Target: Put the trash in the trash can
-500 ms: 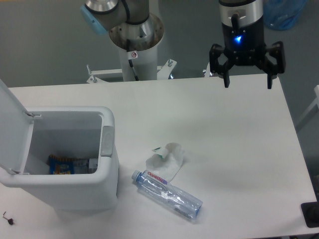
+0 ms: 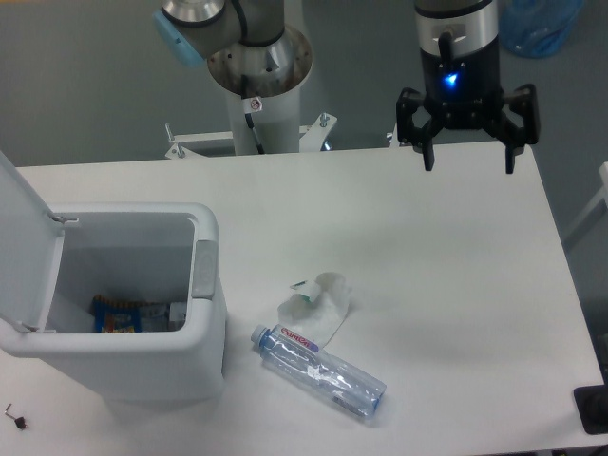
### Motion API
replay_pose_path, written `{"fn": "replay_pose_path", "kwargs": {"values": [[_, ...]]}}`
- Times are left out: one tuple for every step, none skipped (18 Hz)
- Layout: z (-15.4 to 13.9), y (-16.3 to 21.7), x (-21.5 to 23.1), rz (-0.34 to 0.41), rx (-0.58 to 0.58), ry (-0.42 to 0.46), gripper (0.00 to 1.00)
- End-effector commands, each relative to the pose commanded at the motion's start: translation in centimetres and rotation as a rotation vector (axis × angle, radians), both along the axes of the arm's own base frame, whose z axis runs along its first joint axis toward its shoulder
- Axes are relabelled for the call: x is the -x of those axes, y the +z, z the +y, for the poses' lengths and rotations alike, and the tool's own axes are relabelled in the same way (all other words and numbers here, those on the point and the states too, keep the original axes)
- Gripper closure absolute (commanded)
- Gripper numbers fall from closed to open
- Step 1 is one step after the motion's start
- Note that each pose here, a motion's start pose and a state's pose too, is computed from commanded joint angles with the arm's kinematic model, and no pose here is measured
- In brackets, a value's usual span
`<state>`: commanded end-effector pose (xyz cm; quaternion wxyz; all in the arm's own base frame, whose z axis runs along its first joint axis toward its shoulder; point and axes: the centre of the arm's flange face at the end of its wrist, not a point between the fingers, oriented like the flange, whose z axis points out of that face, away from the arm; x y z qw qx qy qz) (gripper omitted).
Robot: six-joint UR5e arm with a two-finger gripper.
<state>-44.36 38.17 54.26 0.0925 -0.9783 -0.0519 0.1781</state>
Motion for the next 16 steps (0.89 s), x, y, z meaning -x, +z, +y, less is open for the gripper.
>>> {"fn": "replay_pose_path", "kwargs": {"values": [[0.0,-0.4,0.0,-0.006,0.002,-0.001,0.00],[0.0,-1.0,0.0,-0.018,0.002,-0.001,0.00],[0.1,-1.5,-0.1,-0.019,-0.013,-0.005,0.00],[0.2,-2.1,0.0,-0.009,-0.032,-0.006,0.00],[0.2,-2.5,-0.2,0.008,-0.050,-0.001,0.00],[0.2,-3.0,-0.4,0.013,-0.065,0.020,0.00],[0.2,-3.7,-0.5,0.006,-0.072,0.043,0.00],[0.2,-4.3,-0.8,-0.005,-0.069,0.045,0.00],[0.1,-4.9,-1.0,-0.011,-0.058,0.040,0.00],[0.1,-5.8,-1.3,-0.022,-0.049,0.038,0.00],[0.0,-6.9,-1.6,-0.040,-0.034,0.030,0.00],[-0.1,-8.1,-2.2,-0.058,-0.018,0.015,0.00],[0.0,-9.5,-2.9,-0.076,0.007,-0.023,0.00],[0.0,-10.3,-3.3,-0.082,0.030,-0.072,0.00],[-0.2,-11.1,-3.7,-0.088,0.054,-0.123,0.00],[-0.3,-12.1,-4.2,-0.097,0.080,-0.180,0.00]]}}
